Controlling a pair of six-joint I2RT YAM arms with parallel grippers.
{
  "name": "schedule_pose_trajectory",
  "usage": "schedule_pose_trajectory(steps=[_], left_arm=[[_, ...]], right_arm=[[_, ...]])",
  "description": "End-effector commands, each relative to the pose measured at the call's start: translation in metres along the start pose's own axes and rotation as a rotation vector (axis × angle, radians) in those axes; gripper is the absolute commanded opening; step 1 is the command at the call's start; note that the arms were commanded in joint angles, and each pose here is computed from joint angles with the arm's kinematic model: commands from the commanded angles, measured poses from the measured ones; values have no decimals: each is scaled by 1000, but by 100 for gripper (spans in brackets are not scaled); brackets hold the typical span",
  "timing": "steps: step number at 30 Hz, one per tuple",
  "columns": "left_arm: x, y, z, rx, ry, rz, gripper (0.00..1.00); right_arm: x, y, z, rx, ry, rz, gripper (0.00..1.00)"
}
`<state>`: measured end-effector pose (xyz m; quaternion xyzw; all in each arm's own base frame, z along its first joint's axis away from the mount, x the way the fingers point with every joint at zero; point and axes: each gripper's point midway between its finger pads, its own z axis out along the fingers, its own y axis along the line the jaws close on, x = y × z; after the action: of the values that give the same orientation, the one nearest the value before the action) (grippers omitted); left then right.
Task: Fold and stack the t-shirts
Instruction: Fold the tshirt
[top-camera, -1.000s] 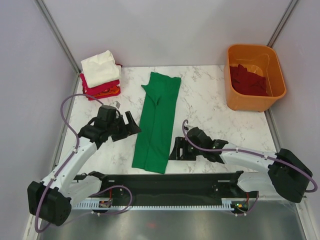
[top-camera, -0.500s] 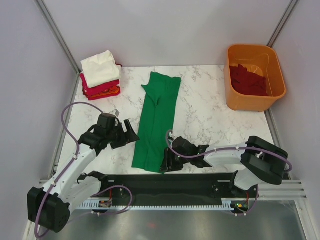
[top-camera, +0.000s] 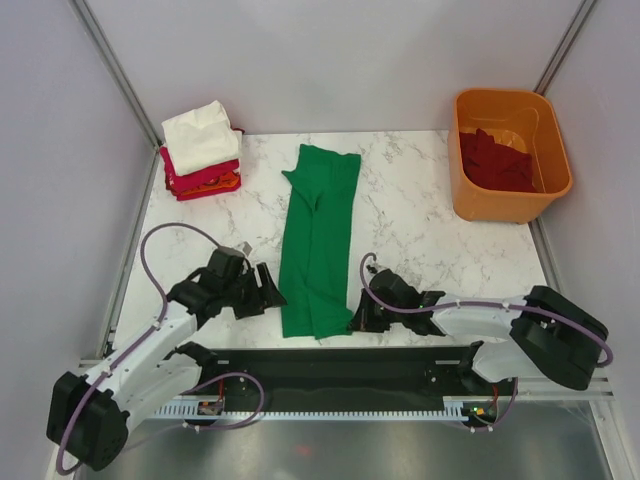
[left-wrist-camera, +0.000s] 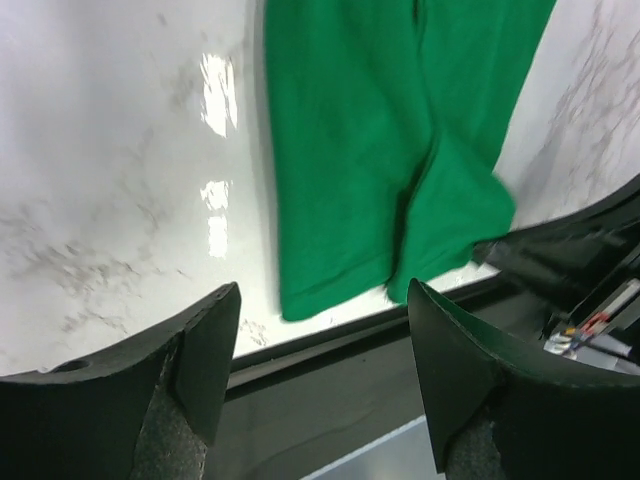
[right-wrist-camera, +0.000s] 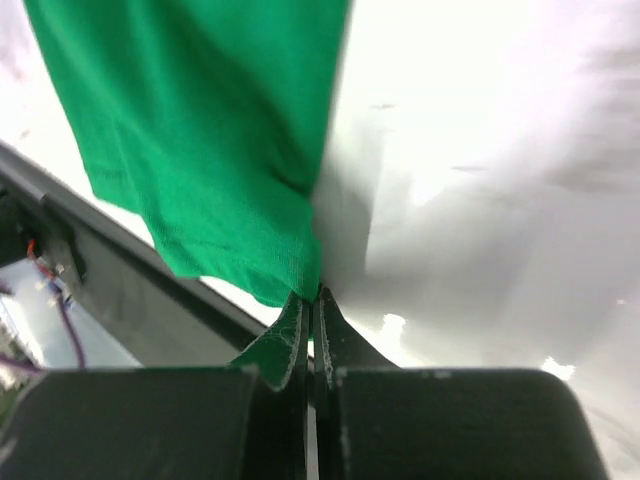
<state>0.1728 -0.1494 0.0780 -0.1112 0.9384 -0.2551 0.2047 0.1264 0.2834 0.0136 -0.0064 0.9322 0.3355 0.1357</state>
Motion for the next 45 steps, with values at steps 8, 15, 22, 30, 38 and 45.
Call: schedule_pose_trajectory(steps=[8,15,22,30,38,45], left_arm=[[61,-7,12,32,107,8,79],[72,-11,17,56,125,-2,78],[87,-27,21,105,148,38,75],[107,-37,36,73,189,63,67],[123,-39,43,32,202,80,64],[116,-37,51,15,141,62,60]], right_arm=[[11,-48,-25,130,40,-46,0],[26,-45,-59,70,22,20,0],[30,-36,-58,18,34,21,0],[27,-30,-51,6,36,2,0],[30,-29,-53,-7,42,-4,0],[34,-29,-55,-23,52,-5,0]])
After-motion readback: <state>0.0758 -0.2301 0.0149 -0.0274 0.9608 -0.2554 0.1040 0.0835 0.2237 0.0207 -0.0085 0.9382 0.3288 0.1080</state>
